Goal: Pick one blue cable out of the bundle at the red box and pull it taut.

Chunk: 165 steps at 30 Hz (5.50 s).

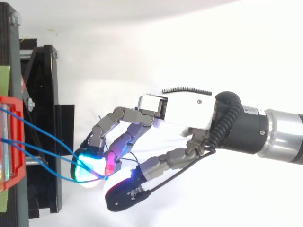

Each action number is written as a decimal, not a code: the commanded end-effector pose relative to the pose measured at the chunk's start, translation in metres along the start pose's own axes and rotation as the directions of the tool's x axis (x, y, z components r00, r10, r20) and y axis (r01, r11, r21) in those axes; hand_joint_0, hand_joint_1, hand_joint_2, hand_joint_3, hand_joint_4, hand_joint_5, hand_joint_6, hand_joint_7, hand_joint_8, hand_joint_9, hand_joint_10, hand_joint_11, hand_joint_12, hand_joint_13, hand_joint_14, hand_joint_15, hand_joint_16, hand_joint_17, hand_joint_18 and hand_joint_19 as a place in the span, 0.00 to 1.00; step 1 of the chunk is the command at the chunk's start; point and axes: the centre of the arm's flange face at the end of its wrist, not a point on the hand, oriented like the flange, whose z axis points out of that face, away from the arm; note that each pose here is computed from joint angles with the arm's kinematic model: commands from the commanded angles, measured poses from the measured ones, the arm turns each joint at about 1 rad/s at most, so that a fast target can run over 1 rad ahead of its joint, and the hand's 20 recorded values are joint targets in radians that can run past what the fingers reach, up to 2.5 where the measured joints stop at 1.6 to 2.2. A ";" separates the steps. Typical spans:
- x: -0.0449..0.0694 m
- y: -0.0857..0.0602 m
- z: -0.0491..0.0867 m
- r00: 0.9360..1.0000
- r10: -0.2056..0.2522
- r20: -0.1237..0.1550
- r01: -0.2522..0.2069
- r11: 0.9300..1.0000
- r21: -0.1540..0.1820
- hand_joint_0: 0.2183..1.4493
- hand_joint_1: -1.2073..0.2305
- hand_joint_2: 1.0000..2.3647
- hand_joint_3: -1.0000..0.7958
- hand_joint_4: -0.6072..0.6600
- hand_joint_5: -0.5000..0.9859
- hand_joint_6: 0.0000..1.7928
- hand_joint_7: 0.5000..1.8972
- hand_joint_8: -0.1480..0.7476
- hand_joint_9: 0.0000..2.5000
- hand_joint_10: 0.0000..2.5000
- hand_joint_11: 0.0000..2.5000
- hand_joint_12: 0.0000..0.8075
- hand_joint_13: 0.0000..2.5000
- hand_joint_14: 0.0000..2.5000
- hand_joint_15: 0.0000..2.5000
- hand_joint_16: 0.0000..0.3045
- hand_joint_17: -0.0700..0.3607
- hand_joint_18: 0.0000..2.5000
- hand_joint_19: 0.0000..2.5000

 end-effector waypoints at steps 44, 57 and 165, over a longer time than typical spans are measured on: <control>0.003 0.012 0.001 0.999 -0.014 -0.041 0.016 0.999 0.040 0.37 0.28 0.00 0.30 0.47 0.24 0.53 0.11 0.62 0.52 0.00 0.48 0.48 0.43 0.01 0.18 0.16 0.42 0.38 0.19; -0.001 0.011 -0.004 0.995 -0.033 -0.093 0.041 0.996 0.085 0.35 0.20 0.00 0.28 0.50 0.24 0.53 0.08 0.60 0.51 0.00 0.48 0.47 0.43 0.01 0.18 0.16 0.41 0.38 0.20; -0.039 0.075 -0.026 0.990 -0.127 -0.067 0.134 0.985 0.109 0.25 0.38 0.00 0.28 0.50 0.27 0.51 0.21 0.64 0.59 0.00 0.49 0.52 0.47 0.01 0.21 0.18 0.46 0.43 0.23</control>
